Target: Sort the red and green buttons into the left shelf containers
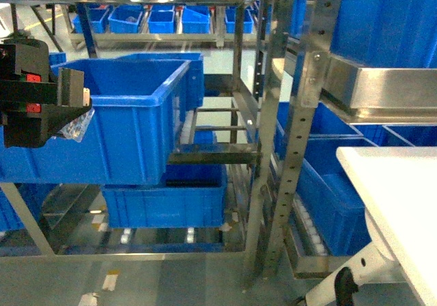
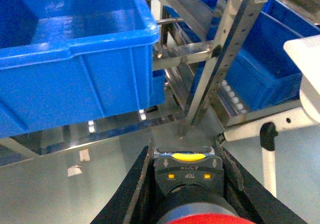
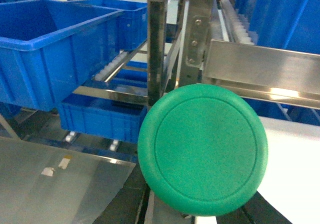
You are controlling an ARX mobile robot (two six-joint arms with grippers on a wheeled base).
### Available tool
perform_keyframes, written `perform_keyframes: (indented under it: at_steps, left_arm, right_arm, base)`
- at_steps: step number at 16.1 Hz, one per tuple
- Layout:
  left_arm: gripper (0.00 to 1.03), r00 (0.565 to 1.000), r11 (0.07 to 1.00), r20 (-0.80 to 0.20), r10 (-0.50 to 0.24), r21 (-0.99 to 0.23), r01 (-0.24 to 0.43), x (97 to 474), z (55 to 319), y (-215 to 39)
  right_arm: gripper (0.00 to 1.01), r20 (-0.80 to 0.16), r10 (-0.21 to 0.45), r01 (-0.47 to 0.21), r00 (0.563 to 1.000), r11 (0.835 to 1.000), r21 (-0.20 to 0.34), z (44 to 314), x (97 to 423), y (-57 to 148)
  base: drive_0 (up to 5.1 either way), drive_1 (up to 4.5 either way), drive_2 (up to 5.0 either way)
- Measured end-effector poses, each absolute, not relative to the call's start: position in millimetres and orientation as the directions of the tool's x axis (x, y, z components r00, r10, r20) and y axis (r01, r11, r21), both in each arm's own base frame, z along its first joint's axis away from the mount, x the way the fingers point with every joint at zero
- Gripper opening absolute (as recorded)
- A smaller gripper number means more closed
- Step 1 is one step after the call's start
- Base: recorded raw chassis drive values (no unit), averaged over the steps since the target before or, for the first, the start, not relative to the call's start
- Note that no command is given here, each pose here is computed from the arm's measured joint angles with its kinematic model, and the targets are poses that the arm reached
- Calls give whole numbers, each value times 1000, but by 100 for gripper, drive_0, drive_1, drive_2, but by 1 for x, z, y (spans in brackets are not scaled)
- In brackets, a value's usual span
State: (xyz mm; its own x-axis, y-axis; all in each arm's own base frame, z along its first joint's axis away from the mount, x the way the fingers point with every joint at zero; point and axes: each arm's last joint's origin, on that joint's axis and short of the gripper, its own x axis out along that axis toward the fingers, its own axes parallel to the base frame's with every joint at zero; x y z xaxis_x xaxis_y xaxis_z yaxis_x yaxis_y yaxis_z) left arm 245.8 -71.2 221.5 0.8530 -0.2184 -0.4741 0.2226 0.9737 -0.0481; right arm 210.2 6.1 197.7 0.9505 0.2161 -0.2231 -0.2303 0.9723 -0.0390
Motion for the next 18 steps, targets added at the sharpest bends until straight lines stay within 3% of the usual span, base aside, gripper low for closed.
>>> perform_keyframes:
  at_steps: [18]
  left_arm:
    - [29,851,974,-478,-218,-48,222,246,221,-71]
  right_arm:
    - [24,-225,219,-233,949,972,-38,197,210,6]
  base:
    - [-489,148,335]
